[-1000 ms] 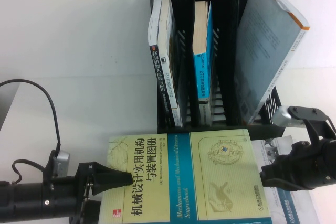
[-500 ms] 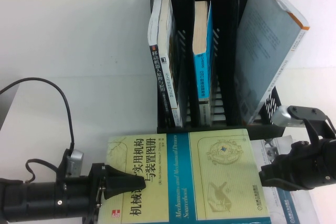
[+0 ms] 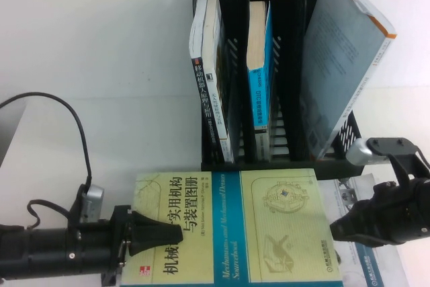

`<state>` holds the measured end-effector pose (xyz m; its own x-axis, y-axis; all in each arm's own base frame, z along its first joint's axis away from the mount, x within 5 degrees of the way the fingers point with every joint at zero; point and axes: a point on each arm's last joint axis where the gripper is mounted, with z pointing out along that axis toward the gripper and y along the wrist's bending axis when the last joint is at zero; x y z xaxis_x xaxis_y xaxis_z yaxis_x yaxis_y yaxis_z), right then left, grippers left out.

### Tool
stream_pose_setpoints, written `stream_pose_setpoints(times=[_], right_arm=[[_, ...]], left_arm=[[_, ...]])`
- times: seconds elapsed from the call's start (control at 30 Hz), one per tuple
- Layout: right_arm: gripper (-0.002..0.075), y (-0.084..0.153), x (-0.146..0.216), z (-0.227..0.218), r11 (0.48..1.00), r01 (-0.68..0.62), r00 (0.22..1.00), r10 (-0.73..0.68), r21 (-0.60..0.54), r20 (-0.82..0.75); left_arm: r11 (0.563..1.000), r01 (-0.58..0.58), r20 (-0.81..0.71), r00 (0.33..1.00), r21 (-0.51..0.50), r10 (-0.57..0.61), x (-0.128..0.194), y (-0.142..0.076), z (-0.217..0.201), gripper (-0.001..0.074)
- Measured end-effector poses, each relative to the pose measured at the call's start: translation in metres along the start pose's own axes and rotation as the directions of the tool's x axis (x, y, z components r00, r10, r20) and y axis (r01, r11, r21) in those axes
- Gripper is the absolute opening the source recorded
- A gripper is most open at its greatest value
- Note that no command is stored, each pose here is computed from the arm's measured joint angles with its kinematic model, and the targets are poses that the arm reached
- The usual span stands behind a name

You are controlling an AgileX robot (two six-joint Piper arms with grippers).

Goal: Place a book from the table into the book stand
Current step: Pick up the book with your left arm, then place the book on the book shelf

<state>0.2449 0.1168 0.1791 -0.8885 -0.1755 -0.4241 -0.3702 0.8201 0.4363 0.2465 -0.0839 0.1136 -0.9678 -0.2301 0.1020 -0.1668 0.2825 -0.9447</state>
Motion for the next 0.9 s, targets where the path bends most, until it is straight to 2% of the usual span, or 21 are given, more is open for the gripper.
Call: stream_pose_setpoints(times=[0.13, 0.27, 0.33, 0.37, 0.53, 0.7, 0.9], right_arm=[[-0.0001, 0.009, -0.003, -0.016, 0.999, 0.04, 0.998, -0.039, -0.009, 0.05], [-0.0001, 0.018, -0.006, -0.036, 0.996, 0.086, 0.988, -0.086, 0.005, 0.127], [-0.0001, 0.021, -0.006, -0.044, 0.994, 0.108, 0.982, -0.108, 0.01, 0.154], [-0.0001, 0.023, -0.006, -0.048, 0.993, 0.118, 0.979, -0.119, 0.013, 0.167], [-0.0001, 0.028, -0.006, -0.06, 0.987, 0.157, 0.967, -0.159, 0.027, 0.201], [-0.0001, 0.029, -0.006, -0.061, 0.985, 0.171, 0.964, -0.174, 0.034, 0.202], [-0.0001, 0.028, -0.006, -0.061, 0.982, 0.181, 0.96, -0.186, 0.047, 0.207]], left_arm=[[0.999, -0.04, 0.033, 0.999, -0.03, 0.041, 0.001, -0.016, -0.011, 0.0351], [0.994, -0.104, 0.065, 0.992, -0.034, 0.106, 0.007, -0.043, -0.023, 0.0331], [0.99, -0.136, 0.061, 0.989, -0.027, 0.138, 0.012, -0.058, -0.028, 0.0204], [0.988, -0.156, 0.061, 0.986, -0.013, 0.157, 0.013, -0.068, -0.031, 0.0192], [0.965, -0.252, 0.081, 0.963, -0.068, 0.257, 0.016, -0.102, -0.044, 0.0192], [0.914, -0.38, 0.073, 0.917, -0.144, 0.392, 0.021, -0.145, -0.061, 0.0192], [0.856, -0.469, 0.033, 0.873, -0.22, 0.487, 0.027, -0.19, -0.079, 0.0192]])
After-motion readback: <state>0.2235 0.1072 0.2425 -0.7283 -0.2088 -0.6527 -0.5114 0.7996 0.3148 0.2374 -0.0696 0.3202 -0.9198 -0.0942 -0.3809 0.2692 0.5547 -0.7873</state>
